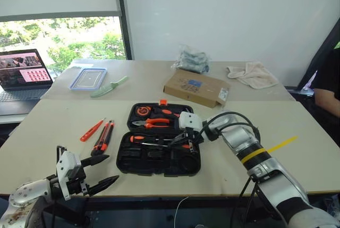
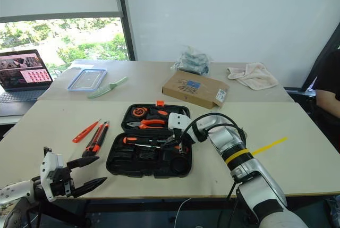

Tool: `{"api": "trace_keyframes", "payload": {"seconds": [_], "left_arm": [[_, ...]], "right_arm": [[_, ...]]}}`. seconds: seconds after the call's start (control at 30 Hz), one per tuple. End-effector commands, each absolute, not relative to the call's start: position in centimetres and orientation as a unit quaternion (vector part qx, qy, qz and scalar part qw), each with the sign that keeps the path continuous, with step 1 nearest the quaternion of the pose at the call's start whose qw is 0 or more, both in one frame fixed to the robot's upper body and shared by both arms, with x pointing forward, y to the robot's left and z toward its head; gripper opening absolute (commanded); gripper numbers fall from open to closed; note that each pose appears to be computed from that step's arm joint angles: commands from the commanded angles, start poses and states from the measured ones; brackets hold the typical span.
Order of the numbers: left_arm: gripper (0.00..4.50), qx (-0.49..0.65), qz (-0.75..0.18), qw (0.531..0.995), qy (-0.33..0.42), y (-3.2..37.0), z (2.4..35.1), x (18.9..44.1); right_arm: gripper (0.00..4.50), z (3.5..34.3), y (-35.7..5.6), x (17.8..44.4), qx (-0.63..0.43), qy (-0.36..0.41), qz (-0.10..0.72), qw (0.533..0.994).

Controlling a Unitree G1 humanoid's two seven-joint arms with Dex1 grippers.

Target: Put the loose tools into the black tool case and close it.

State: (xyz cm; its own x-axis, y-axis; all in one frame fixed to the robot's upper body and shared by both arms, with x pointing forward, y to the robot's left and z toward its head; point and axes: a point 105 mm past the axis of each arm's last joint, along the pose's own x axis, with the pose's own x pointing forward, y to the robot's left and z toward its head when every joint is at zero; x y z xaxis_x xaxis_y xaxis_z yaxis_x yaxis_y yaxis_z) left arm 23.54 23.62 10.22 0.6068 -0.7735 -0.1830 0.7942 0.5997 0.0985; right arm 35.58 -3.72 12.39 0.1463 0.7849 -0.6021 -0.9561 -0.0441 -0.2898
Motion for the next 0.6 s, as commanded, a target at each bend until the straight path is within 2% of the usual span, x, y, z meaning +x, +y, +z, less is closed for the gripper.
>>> {"api": "trace_keyframes", "payload": {"seconds": [0.03,0.17,0.2,0.27,0.33,0.47,0.53,0.6], "left_arm": [[4.50,0.103,-0.422,0.899,0.059,24.1,11.0,23.6],[4.50,0.096,-0.390,0.914,0.050,25.4,11.1,23.4],[4.50,0.091,-0.367,0.924,0.047,26.5,11.2,23.1],[4.50,0.080,-0.330,0.940,0.044,28.4,11.2,22.3],[4.50,0.076,-0.293,0.952,0.047,30.2,11.1,21.5],[4.50,0.057,-0.182,0.980,0.059,34.9,10.2,19.5],[4.50,0.043,-0.111,0.991,0.063,37.5,9.7,18.6],[4.50,0.035,-0.078,0.994,0.068,38.6,9.3,18.1]], "right_arm": [[0.02,10.0,-3.2,35.1,-0.351,0.149,0.641,0.666],[0.02,13.0,-2.7,35.2,-0.312,0.077,0.644,0.694],[0.46,14.7,-3.3,35.0,-0.270,0.048,0.647,0.711],[0.76,16.6,-5.2,34.4,-0.227,0.010,0.646,0.729],[1.43,17.0,-7.4,32.9,-0.226,-0.021,0.660,0.716],[2.83,18.2,-11.1,31.3,-0.175,-0.094,0.618,0.761],[3.51,18.0,-13.5,30.2,-0.166,-0.121,0.587,0.784],[4.19,17.7,-15.1,29.5,-0.156,-0.131,0.559,0.804]]}}
